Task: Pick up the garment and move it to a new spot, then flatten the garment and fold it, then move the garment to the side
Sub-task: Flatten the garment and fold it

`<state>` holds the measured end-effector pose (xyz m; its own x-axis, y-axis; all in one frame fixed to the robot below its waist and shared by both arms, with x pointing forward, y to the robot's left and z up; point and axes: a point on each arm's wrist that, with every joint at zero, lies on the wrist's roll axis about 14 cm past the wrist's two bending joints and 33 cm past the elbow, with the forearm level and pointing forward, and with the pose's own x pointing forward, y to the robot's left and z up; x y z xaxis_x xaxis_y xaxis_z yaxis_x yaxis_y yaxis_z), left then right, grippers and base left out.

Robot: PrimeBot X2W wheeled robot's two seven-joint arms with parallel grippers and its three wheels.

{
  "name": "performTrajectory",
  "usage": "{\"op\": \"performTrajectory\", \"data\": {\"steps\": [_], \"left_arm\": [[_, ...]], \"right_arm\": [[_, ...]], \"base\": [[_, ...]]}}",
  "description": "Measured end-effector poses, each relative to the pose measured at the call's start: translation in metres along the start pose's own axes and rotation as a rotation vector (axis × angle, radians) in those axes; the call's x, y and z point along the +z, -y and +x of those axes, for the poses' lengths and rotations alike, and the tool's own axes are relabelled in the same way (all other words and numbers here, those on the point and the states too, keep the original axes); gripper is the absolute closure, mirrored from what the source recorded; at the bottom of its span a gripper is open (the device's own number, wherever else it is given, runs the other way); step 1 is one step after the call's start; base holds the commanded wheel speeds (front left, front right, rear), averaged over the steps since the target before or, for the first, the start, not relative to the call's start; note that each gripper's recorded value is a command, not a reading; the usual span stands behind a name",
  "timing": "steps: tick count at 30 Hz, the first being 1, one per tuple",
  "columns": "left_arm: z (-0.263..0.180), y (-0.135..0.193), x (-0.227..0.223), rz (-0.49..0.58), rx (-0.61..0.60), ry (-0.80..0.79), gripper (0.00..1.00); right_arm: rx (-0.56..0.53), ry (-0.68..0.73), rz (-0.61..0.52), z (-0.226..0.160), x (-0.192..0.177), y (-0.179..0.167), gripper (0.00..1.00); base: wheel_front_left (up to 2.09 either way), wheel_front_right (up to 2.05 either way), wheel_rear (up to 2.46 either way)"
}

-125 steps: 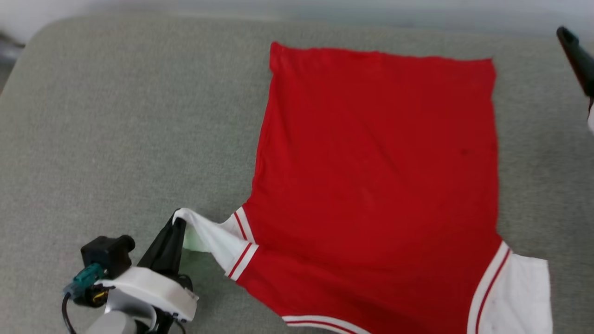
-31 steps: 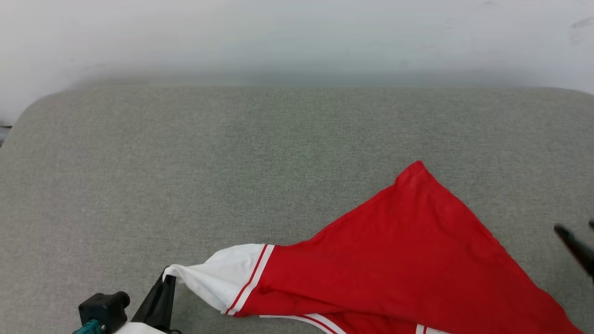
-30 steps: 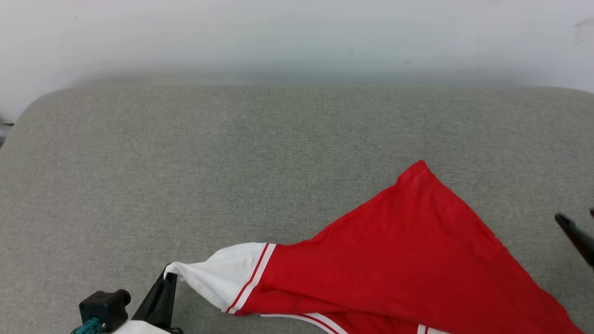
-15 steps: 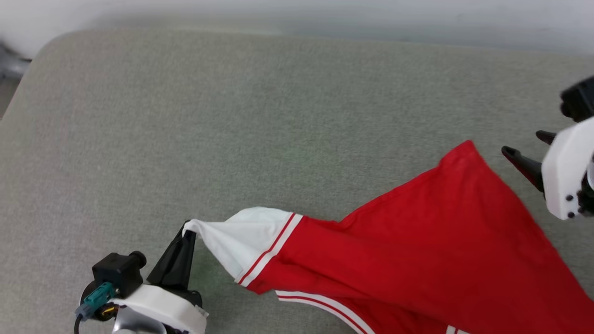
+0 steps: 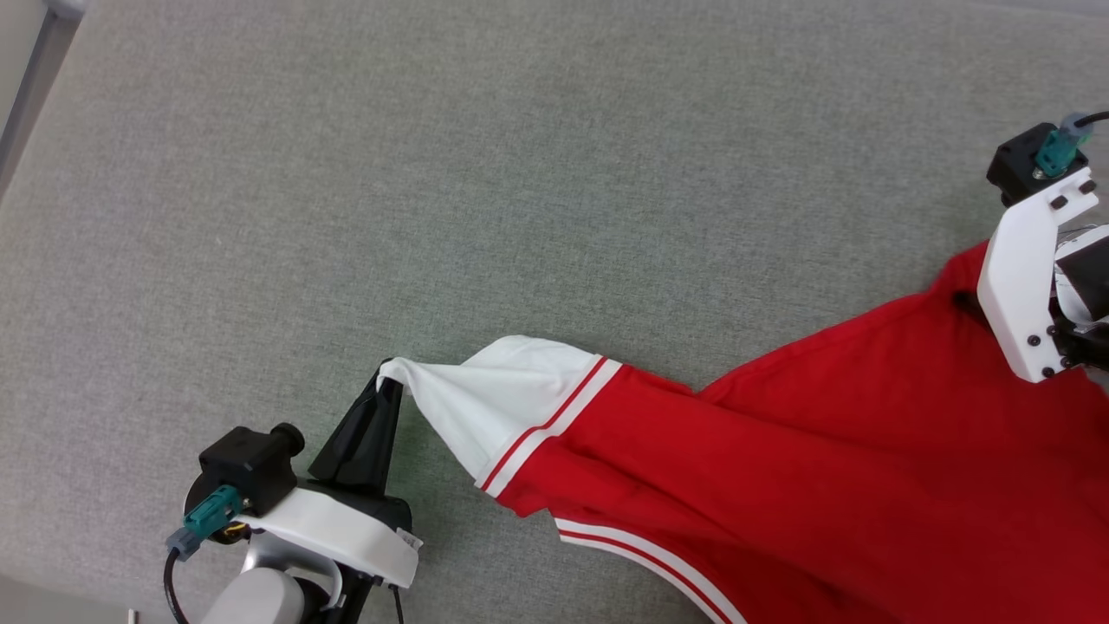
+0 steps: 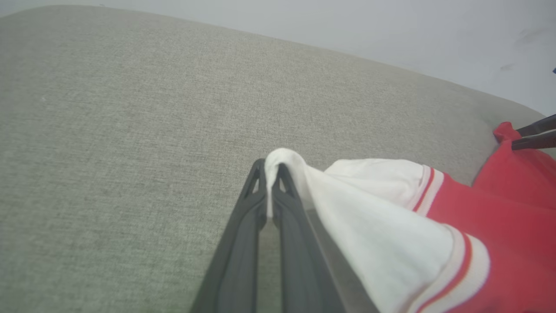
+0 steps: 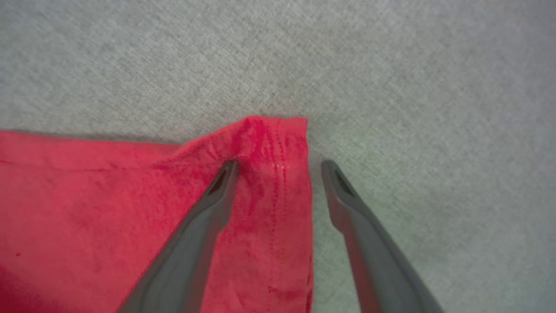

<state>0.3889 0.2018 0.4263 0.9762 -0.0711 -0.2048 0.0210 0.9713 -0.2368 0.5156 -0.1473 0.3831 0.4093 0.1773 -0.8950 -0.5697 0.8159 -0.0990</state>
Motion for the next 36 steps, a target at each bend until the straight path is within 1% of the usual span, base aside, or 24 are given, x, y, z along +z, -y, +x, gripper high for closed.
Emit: {"op": "performTrajectory", "data": {"steps": [3, 7, 8, 9, 13, 16, 19, 23, 27, 30, 36], "left_arm": [[0.001, -0.004, -0.004, 0.006, 0.013, -0.011, 1.0], [0.003, -0.007, -0.008, 0.005, 0.021, -0.019, 1.0], [0.003, -0.007, -0.008, 0.004, 0.02, -0.021, 1.0], [0.003, -0.007, -0.008, 0.004, 0.02, -0.021, 1.0], [0.004, -0.006, -0.006, 0.005, 0.016, -0.012, 1.0], [0.003, -0.005, -0.001, 0.009, 0.009, 0.005, 1.0], [0.0, -0.002, 0.008, 0.023, -0.002, 0.029, 1.0], [-0.006, 0.001, 0.024, 0.047, -0.019, 0.071, 1.0], [-0.007, 0.011, 0.052, 0.065, -0.046, 0.153, 1.0], [-0.005, 0.025, 0.085, 0.08, -0.085, 0.241, 1.0], [-0.004, 0.053, 0.155, 0.159, -0.179, 0.407, 1.0]], "right_arm": [[0.003, -0.062, -0.016, 0.015, -0.013, 0.001, 0.0], [0.021, -0.085, -0.02, 0.025, -0.019, -0.001, 0.0], [0.022, -0.079, -0.02, 0.025, -0.019, -0.001, 0.55], [0.025, -0.073, -0.015, 0.026, -0.019, -0.001, 1.0], [0.041, -0.017, 0.009, 0.023, -0.011, -0.005, 1.0], [0.04, 0.07, 0.034, 0.015, 0.003, -0.005, 1.0], [0.037, 0.169, 0.056, 0.0, 0.018, -0.004, 1.0], [0.003, 0.328, 0.064, -0.032, 0.04, 0.002, 1.0], [-0.033, 0.48, 0.082, -0.069, 0.055, 0.011, 1.0], [-0.065, 0.583, 0.099, -0.099, 0.061, 0.018, 1.0], [-0.142, 0.733, 0.11, -0.155, 0.064, 0.032, 1.0]], "base": [[0.0, 0.0, 0.0], [0.0, 0.0, 0.0], [0.0, 0.0, 0.0], [0.0, 0.0, 0.0], [0.0, 0.0, 0.0], [0.0, 0.0, 0.0], [0.0, 0.0, 0.0], [0.0, 0.0, 0.0], [0.0, 0.0, 0.0], [0.0, 0.0, 0.0], [0.0, 0.0, 0.0]]}}
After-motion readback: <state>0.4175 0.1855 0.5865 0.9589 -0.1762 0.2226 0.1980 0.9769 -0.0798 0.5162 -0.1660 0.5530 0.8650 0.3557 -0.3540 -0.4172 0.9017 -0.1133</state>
